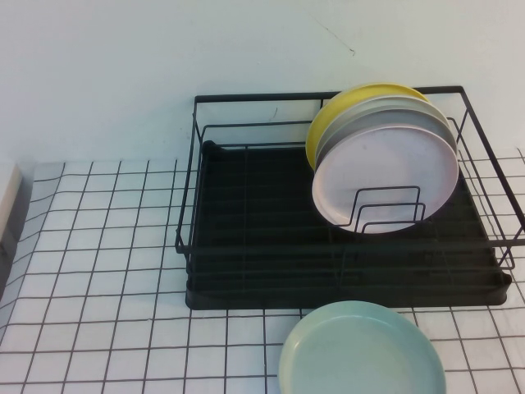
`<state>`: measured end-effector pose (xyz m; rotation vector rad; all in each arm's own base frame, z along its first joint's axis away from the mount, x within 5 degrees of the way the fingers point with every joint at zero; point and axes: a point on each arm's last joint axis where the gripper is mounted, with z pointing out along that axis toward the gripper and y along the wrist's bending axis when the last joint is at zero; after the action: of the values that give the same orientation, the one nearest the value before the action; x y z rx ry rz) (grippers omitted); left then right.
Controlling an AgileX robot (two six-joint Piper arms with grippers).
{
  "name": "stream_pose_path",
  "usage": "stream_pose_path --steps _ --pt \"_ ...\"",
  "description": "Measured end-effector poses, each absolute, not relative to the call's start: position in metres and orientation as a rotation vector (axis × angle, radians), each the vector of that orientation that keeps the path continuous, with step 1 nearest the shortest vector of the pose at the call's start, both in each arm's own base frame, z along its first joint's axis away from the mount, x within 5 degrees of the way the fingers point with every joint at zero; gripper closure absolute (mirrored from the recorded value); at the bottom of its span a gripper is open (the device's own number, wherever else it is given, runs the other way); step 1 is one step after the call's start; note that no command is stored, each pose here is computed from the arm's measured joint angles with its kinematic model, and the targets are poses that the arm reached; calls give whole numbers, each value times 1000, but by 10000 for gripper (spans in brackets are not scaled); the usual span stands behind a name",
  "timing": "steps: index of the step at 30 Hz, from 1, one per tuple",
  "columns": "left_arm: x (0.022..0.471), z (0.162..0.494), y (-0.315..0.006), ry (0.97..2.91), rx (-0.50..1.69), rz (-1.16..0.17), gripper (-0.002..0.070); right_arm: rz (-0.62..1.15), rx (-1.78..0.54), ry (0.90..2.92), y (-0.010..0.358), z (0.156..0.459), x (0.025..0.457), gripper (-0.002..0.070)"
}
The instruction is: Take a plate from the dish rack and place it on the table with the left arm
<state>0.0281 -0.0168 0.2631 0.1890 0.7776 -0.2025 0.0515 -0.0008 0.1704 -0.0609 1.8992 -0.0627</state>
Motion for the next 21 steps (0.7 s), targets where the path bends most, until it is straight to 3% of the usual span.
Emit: stream_pose_path --steps 2,6,14,17,21 --pt "33 260 -12 851 105 -258 678 -63 -61 1899 -1 170 52 678" --pt "43 264 -8 1176 2 -294 678 -63 -61 1899 -1 170 52 678" --pt "59 324 -11 1643 -105 -358 678 -63 -61 1899 -1 170 52 678" --pt "81 346 -19 1817 9 -307 678 -63 -61 1899 -1 170 52 678" --pt "113 369 -33 1901 211 -293 678 -63 -61 1899 -1 170 52 678"
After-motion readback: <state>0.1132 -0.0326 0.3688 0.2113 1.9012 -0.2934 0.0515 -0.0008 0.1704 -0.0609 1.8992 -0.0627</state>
